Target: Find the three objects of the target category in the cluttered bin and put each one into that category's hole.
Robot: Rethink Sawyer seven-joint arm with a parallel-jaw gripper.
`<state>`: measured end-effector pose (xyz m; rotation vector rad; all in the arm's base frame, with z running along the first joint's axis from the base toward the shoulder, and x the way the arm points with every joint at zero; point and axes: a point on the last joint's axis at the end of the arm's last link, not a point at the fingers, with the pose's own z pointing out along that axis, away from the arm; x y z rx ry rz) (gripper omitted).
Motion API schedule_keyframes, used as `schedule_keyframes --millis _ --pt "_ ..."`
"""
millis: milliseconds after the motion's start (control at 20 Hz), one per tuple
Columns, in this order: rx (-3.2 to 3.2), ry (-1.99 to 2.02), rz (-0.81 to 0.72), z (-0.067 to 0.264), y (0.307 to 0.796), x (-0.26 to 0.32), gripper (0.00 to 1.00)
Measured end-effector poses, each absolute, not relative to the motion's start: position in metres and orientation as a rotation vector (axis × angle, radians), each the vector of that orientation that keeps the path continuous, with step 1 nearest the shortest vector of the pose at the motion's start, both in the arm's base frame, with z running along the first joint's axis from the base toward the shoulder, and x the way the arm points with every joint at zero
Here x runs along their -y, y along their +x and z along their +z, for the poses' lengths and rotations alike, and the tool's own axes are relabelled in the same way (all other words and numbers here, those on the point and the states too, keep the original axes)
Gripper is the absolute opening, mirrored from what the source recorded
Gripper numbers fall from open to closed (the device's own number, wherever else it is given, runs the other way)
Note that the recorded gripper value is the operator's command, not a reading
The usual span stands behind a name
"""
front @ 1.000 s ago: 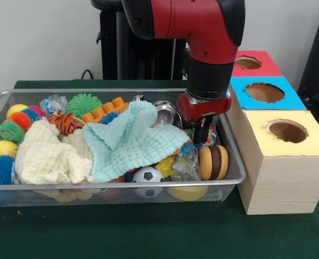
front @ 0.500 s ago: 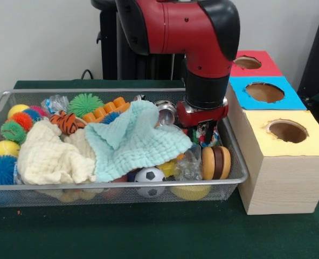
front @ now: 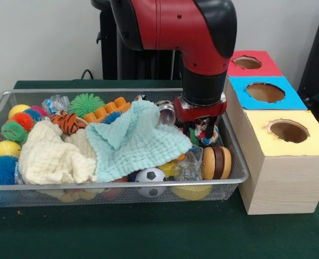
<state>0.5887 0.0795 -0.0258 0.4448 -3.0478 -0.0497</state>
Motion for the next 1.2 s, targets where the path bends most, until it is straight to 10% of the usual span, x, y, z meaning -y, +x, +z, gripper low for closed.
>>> schedule_keyframes --millis 550,1200 --pt "2.997 0.337 -0.156 0.038 0.613 -0.091 1.00" --pt "3.069 0.332 -0.125 0.001 0.627 -0.093 1.00"
